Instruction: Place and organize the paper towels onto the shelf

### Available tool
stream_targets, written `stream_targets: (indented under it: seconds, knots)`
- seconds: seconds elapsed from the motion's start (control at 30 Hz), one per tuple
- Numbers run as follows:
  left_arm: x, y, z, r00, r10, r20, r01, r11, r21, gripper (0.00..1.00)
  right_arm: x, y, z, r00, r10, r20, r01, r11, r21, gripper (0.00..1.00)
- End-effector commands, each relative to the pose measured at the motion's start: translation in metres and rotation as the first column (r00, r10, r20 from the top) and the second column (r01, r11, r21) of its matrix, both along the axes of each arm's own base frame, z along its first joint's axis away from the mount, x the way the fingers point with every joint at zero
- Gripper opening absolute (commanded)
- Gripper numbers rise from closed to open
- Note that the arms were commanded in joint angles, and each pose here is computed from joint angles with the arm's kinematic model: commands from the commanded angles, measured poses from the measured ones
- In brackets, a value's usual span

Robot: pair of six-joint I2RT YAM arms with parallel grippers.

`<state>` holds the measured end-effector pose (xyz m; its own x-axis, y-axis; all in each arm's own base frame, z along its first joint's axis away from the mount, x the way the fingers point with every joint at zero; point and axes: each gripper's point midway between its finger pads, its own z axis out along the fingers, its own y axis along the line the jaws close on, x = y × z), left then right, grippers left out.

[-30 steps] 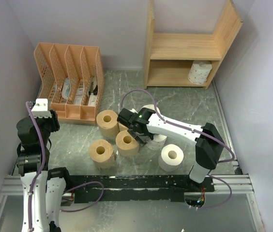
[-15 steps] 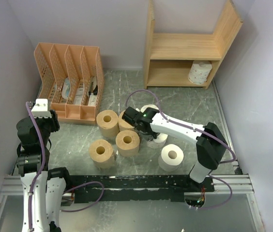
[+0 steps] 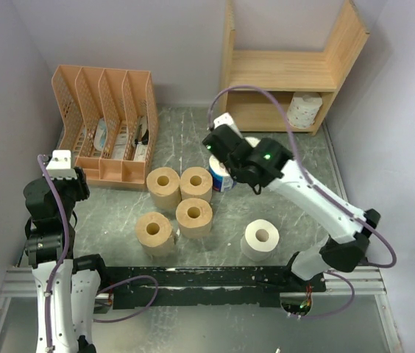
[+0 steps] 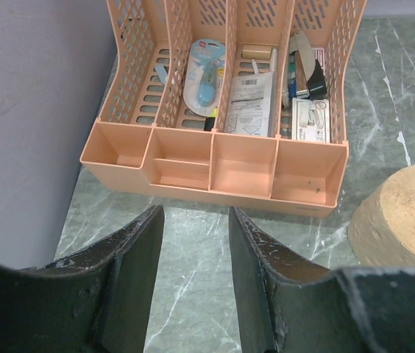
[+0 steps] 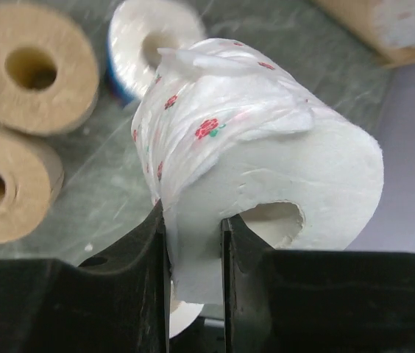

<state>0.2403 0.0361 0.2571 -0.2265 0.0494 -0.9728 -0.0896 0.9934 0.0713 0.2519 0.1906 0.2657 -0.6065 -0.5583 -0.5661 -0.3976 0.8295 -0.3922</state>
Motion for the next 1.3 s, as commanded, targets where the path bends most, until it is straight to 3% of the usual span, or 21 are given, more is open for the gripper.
stream_targets:
  seconds: [0.0,0.17,0.37,0.6,0.8,1.03,1.27]
  knots:
    - [0.001,-0.002,0.007,0.999,-0.018,0.028,0.018,1.000,0.001,0.52,0.014,-0.041,0.054,0.980,-0.082,0.182,0.102,0.990,-0.100,0.00]
    - [0.002,-0.003,0.005,0.999,-0.025,0.023,0.025,1.000,0.000,0.52,0.068,-0.044,0.055,0.966,-0.112,0.233,0.145,0.981,-0.130,0.00]
    - [0.001,-0.003,0.008,0.999,-0.024,0.034,0.024,1.000,0.002,0.51,0.139,-0.100,0.010,0.960,-0.166,0.227,0.205,0.965,-0.163,0.00]
    - [0.001,-0.004,0.009,0.999,-0.034,0.039,0.033,0.999,0.003,0.51,0.194,-0.131,0.007,0.904,-0.068,0.423,0.162,0.968,-0.190,0.00]
    - [0.000,-0.005,0.009,0.998,-0.035,0.042,0.035,0.999,0.004,0.51,0.231,-0.142,-0.016,0.915,-0.016,0.402,0.077,0.988,-0.136,0.00]
    - [-0.001,-0.004,0.011,0.999,-0.029,0.046,0.028,1.000,0.007,0.51,0.261,-0.168,-0.049,0.904,-0.075,0.421,0.151,0.977,-0.151,0.00]
    - [0.000,-0.003,0.010,0.999,-0.026,0.043,0.026,1.000,0.007,0.52,0.279,-0.160,-0.069,0.913,-0.066,0.404,0.122,0.986,-0.117,0.00]
